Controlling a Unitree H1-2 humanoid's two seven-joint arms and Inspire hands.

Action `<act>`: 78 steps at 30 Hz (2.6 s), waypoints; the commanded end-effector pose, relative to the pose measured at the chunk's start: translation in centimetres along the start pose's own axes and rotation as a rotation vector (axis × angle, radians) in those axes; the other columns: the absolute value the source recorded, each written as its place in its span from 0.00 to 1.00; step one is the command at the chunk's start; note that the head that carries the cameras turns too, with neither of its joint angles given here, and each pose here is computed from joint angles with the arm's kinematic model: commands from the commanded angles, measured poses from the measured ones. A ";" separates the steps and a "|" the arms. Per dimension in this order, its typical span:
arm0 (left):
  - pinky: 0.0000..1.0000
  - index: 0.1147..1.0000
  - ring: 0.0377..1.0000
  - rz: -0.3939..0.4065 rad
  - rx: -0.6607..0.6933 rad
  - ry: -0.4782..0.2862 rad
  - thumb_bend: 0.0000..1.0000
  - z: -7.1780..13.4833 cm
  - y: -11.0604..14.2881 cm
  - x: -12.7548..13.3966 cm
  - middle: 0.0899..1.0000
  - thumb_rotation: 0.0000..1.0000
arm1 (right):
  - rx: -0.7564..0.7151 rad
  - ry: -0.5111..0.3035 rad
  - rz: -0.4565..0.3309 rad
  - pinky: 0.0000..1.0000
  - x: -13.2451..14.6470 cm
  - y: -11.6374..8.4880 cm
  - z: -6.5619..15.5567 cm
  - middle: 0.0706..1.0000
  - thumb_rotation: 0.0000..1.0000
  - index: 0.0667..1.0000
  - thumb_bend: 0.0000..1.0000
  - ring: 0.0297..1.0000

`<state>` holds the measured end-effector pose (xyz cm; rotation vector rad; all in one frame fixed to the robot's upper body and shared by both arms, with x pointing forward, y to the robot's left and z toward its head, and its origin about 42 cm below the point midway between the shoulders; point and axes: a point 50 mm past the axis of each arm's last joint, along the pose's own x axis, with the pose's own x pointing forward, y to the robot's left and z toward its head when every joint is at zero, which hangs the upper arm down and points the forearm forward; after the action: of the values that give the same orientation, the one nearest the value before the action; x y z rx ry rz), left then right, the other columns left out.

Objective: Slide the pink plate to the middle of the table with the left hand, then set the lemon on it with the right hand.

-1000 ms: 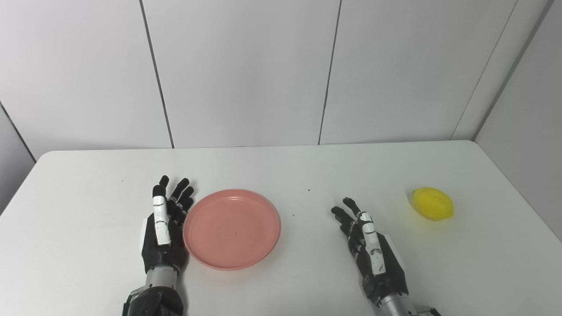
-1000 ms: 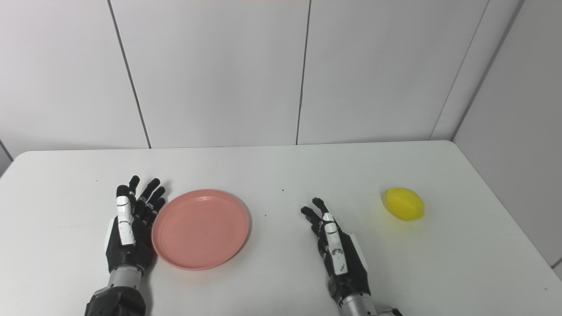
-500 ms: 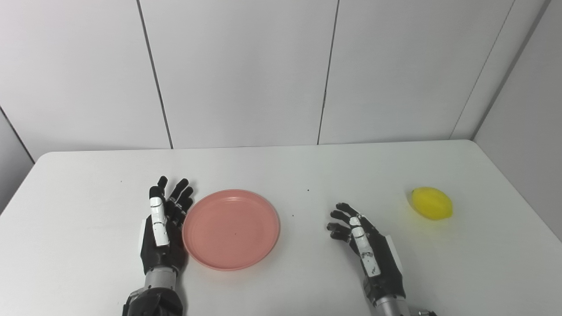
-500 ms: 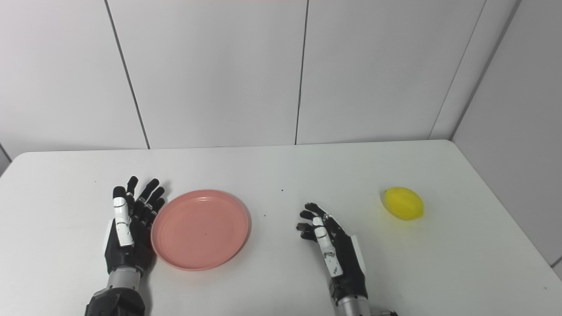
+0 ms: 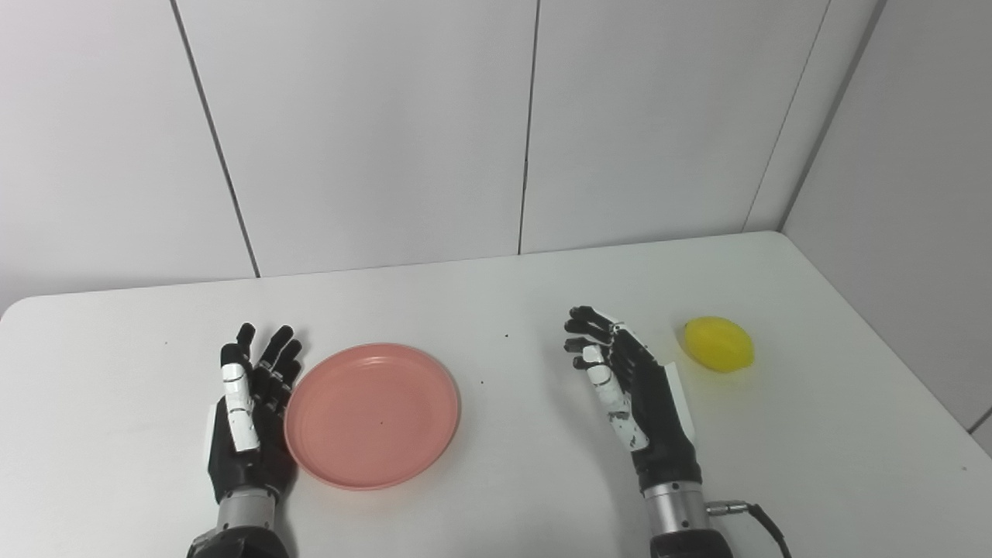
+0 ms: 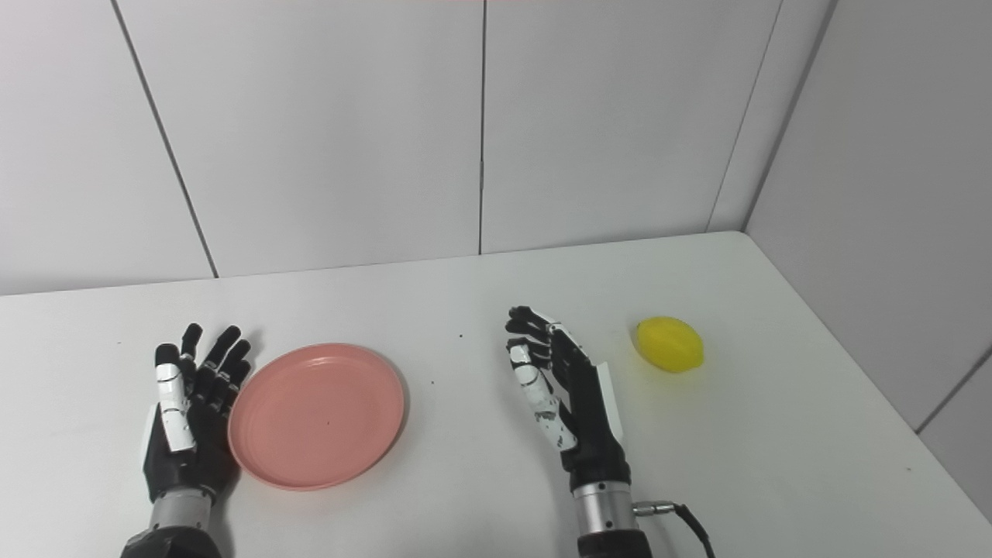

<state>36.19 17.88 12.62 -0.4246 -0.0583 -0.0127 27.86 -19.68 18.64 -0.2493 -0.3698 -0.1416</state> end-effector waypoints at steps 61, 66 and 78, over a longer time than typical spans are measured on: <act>0.96 0.97 0.90 -0.007 -0.040 0.069 0.59 -0.7 0.8 -0.2 0.87 0.94 | -1.302 0.175 -0.043 0.76 9.5 -15.7 -5.4 0.71 0.80 0.69 0.77 0.70; 0.95 0.96 0.89 -0.007 -0.042 0.070 0.59 -0.8 0.8 -0.2 0.85 0.93 | -1.292 0.222 -0.010 0.71 9.5 -15.9 -6.2 0.72 0.81 0.70 0.77 0.71; 0.94 0.95 0.89 -0.017 -0.028 0.074 0.59 -0.8 0.7 -0.1 0.85 0.92 | -1.288 0.260 0.033 0.62 9.4 -16.2 -8.5 0.71 0.78 0.71 0.76 0.68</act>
<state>36.46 18.27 12.69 -0.4530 -0.0520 -0.0485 35.58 -37.53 15.91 -1.4690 0.0966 -0.3093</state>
